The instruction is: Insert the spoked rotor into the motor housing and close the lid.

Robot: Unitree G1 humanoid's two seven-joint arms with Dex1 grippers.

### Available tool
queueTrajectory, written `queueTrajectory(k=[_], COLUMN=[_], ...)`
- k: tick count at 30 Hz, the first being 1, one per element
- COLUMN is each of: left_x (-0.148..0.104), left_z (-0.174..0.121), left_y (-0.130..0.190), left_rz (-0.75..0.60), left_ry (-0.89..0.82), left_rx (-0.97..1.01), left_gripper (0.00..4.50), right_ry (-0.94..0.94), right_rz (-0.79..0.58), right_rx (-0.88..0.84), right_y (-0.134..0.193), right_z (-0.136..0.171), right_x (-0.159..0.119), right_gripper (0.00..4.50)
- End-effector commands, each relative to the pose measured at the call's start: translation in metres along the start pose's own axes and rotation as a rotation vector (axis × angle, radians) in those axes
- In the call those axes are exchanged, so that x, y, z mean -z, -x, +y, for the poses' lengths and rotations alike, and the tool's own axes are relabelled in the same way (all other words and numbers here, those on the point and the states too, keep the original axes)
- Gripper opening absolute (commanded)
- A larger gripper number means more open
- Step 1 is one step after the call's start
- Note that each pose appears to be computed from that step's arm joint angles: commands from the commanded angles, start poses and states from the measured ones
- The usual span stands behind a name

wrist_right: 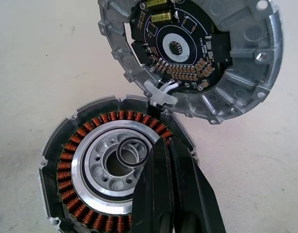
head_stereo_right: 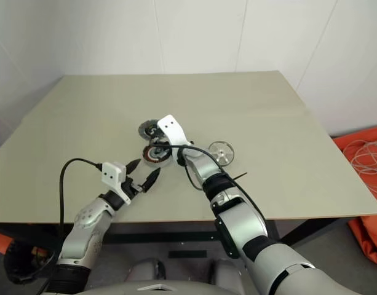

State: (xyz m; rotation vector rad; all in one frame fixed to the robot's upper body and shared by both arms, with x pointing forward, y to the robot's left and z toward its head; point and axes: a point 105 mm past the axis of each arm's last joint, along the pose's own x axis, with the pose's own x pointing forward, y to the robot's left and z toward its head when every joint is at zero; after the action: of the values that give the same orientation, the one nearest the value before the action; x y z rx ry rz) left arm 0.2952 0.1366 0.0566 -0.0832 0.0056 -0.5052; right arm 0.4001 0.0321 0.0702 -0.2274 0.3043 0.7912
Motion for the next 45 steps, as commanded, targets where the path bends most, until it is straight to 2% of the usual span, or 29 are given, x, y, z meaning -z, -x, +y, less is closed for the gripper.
queueTrajectory(k=[1, 22, 29, 39, 45], left_x=[-0.012, -0.009, -0.012, -0.018, -0.019], left_z=[0.003, -0.005, -0.005, -0.005, -0.008], left_y=[-0.002, -0.010, -0.012, -0.010, -0.010], left_rz=[-0.049, -0.049, -0.052, -0.056, -0.055], left_ry=[-0.020, -0.009, -0.010, -0.014, -0.014], left_rx=[-0.001, 0.033, 0.038, 0.041, 0.042], left_gripper=[4.50, 4.50, 4.50, 4.50, 4.50], right_ry=[0.037, 0.058, 0.069, 0.046, 0.058], right_rz=[-0.060, -0.027, -0.043, -0.112, -0.101], right_rx=[-0.006, -0.096, -0.157, -0.069, -0.026], right_y=[-0.001, 0.015, 0.023, 0.022, 0.020], right_z=[-0.001, 0.007, 0.017, 0.004, -0.003], right_x=[-0.023, 0.000, -0.002, -0.018, -0.019], right_gripper=[0.03, 0.03, 0.03, 0.03, 0.03])
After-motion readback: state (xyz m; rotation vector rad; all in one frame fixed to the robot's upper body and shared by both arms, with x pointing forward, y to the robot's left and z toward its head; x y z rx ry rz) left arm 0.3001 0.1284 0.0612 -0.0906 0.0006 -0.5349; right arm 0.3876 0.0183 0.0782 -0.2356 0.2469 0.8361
